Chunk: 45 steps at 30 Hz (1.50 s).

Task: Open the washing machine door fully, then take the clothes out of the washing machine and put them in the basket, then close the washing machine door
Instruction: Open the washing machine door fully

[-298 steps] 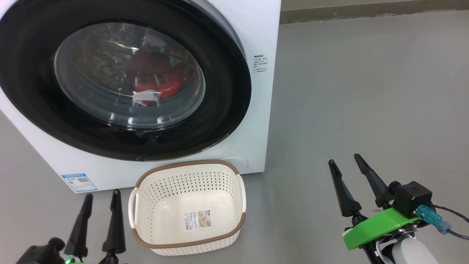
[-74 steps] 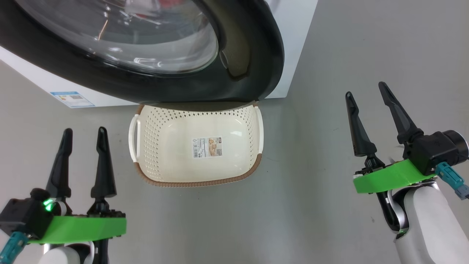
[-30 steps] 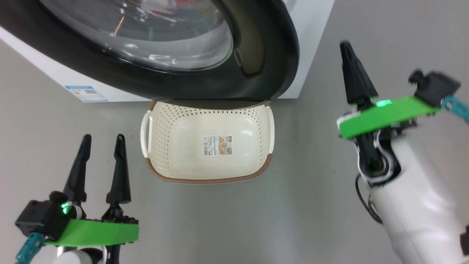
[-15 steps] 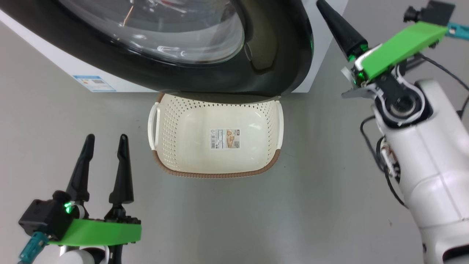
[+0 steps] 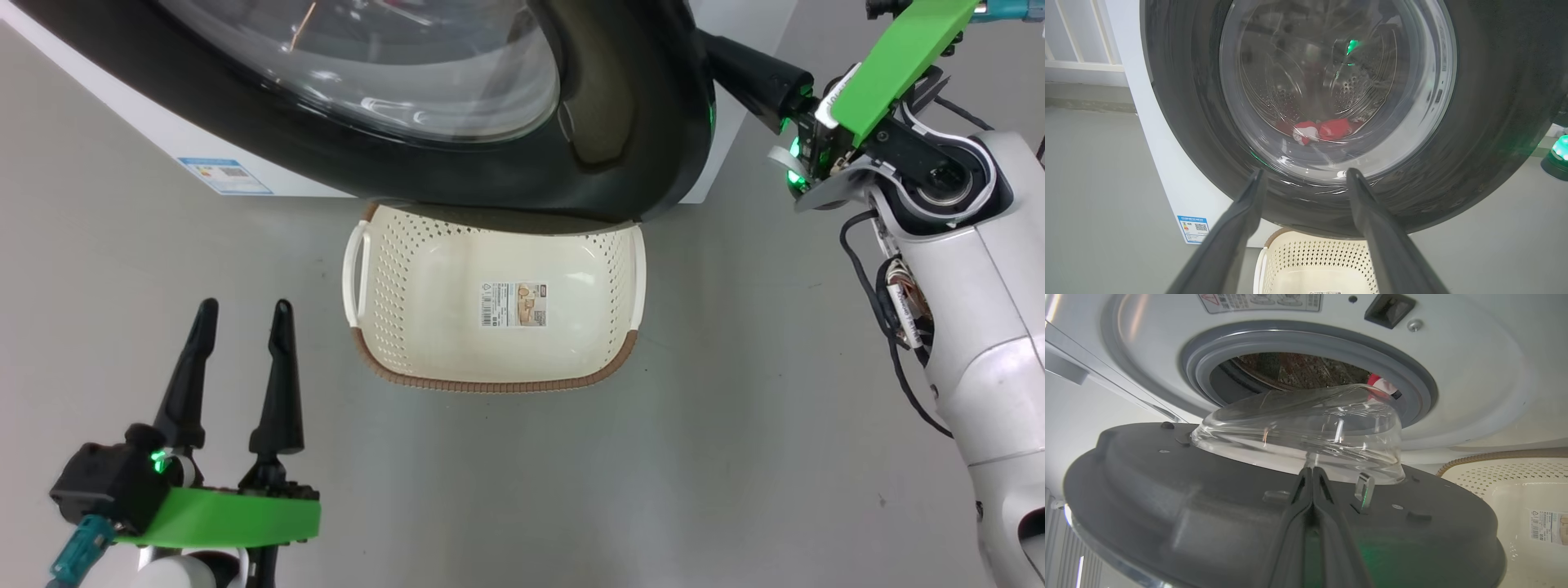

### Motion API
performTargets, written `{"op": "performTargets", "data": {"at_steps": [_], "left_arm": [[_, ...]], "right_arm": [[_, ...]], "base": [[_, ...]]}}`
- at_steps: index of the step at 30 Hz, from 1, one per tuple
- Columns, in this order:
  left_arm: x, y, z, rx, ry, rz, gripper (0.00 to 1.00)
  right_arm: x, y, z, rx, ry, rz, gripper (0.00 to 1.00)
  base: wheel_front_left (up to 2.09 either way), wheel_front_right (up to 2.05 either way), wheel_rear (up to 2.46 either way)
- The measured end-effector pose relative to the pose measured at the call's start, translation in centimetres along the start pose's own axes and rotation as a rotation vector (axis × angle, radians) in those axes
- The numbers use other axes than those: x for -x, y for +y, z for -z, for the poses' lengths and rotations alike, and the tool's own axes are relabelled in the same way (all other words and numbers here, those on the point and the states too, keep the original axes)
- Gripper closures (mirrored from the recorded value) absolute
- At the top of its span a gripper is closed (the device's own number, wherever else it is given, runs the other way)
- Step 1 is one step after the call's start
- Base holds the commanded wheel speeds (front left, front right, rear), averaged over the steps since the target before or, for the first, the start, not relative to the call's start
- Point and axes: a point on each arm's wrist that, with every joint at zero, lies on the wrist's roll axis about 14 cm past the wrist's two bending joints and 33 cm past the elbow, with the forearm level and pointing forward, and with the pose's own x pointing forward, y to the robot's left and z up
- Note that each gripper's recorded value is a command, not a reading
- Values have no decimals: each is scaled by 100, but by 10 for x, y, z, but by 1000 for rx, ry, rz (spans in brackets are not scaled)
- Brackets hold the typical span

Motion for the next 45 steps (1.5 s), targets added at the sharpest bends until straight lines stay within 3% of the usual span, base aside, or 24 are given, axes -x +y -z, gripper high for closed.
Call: {"op": "performTargets", "data": {"at_steps": [14, 45], "left_arm": [[13, 4, -25, -15, -54, -13, 0], [93, 45, -66, -11, -150, -154, 0]], "right_arm": [[12, 13, 42, 40, 114, 0, 100], [23, 48, 172, 78, 382, -37, 100]], "base": [[0, 0, 0], [0, 0, 0]]}}
